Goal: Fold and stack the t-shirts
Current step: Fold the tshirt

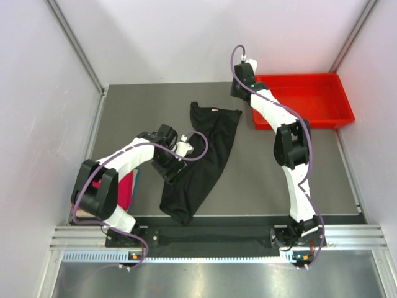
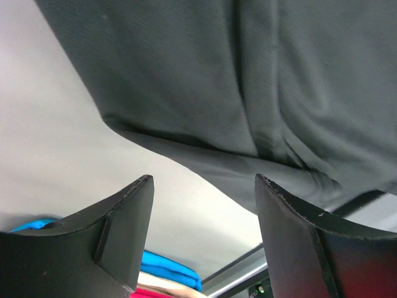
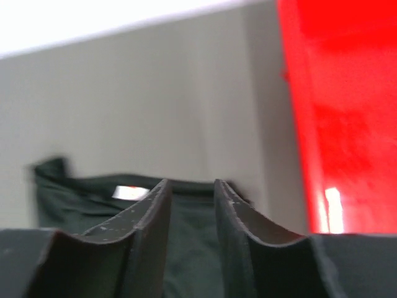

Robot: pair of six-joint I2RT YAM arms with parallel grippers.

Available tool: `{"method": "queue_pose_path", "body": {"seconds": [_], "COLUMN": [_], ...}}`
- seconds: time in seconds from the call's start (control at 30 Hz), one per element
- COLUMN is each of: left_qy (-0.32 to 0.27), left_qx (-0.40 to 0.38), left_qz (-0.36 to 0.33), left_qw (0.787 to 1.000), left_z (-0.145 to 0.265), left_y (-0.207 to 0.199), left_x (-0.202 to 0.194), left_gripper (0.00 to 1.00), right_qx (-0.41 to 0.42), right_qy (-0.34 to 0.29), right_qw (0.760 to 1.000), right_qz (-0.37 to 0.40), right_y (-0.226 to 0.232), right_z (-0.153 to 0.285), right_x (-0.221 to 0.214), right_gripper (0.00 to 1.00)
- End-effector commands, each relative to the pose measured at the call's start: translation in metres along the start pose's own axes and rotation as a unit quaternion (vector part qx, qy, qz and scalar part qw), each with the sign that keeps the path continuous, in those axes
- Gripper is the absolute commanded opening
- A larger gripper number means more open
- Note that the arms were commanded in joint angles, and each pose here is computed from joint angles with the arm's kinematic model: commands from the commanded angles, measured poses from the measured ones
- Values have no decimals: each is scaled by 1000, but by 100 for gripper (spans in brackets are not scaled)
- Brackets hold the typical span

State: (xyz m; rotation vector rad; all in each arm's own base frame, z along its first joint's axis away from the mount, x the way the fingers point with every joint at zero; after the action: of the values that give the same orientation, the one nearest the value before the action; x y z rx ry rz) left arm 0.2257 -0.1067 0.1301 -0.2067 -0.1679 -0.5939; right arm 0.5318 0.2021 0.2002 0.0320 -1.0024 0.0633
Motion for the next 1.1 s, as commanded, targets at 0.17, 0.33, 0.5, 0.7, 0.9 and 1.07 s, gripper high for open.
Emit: {"method": "queue_pose_path", "body": {"seconds": [0.17,0.33,0.5,0.7,0.9,1.07], "left_qy": [-12,21,49,69,123,137], "left_qx": [44,37,10,-59,-141,-194], "left_qz": [5,4,-10,-51,-108,-140], "left_qw": [999,999,999,995,976,961], "left_z": [-11,-25,-31,-25,-22,-21], "left_y": [11,12,6,-9,-29,-47], "left_x": [5,-2,-14,-30,-55,-69], "left_gripper": [71,64,44,0,0,0], "right_qx": [-38,-3,-8,23,92,138], "right_qy": [116,140,150,140,102,51], "right_qw": [992,990,989,990,987,978], "right_qz": [26,17,15,-21,-79,-149], "right_y": [-26,-18,-20,-24,-9,2], "right_z": [-24,-35,-43,-57,-88,-113], "right_x": [-66,-80,-90,-91,-83,-71], "right_gripper": [43,46,37,0,0,0]}}
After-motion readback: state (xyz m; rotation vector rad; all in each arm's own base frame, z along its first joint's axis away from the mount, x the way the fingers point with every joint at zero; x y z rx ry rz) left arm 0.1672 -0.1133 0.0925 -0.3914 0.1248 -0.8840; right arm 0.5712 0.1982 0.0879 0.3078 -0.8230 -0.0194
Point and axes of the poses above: each gripper's point midway between its finger pads, its own z axis back along the fingers, its own y axis along the line the jaws close on, x = y × z, the point moved 8 cm from there along z, back along the fingers, and after that the axes turned 14 degrees about z, right-handed, at the moved point
